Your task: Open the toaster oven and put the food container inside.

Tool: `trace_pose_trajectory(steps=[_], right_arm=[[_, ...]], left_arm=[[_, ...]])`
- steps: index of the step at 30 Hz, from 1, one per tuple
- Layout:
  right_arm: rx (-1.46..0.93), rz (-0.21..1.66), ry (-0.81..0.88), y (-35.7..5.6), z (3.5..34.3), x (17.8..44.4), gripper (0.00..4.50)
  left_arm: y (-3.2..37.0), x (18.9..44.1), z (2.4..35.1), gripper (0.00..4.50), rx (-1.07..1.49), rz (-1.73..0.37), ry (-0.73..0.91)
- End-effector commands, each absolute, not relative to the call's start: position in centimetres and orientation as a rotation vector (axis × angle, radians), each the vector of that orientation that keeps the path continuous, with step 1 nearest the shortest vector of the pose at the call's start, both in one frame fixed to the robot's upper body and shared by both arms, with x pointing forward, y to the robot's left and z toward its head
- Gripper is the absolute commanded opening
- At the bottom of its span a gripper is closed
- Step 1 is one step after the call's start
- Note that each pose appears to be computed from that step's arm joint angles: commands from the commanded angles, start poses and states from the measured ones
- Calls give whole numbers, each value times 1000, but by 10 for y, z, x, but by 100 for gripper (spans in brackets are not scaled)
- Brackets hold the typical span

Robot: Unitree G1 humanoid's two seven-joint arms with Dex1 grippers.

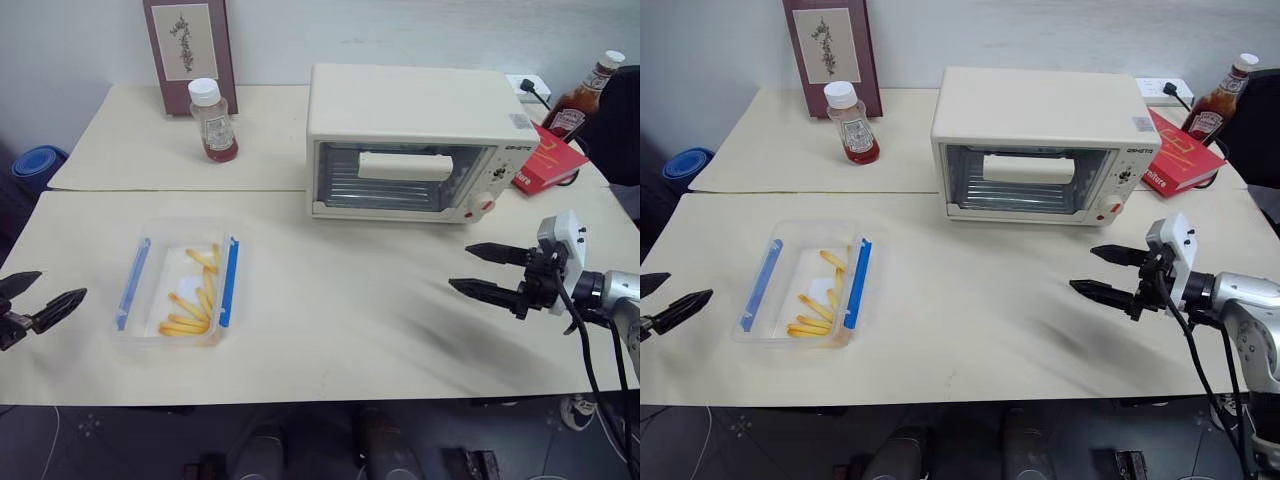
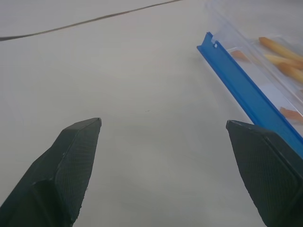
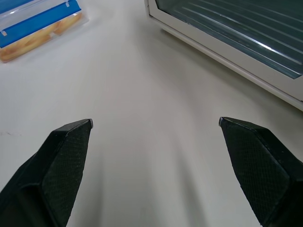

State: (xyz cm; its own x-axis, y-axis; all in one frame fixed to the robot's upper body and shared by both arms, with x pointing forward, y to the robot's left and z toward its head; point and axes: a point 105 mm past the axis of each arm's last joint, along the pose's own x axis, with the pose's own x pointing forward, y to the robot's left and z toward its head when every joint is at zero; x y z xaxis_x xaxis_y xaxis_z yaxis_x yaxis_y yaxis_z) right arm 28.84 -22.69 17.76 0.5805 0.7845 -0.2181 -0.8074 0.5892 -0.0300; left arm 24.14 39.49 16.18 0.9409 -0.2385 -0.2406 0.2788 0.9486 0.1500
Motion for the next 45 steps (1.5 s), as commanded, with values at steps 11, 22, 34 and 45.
trace_pose_trajectory(steps=[11, 22, 34, 45], right_arm=[[-140, 926, 153, -225, 189, 289, 448], [-35, 841, 65, -226, 210, 309, 448], [162, 881, -88, -201, 260, 354, 448], [126, 1011, -98, -178, 262, 350, 448]], left_arm=[[398, 243, 181, 450, 116, -239, 194], [356, 251, 207, 450, 112, -405, 146], [216, 255, 283, 450, 206, -1043, 12], [166, 258, 314, 450, 258, -1227, -112]])
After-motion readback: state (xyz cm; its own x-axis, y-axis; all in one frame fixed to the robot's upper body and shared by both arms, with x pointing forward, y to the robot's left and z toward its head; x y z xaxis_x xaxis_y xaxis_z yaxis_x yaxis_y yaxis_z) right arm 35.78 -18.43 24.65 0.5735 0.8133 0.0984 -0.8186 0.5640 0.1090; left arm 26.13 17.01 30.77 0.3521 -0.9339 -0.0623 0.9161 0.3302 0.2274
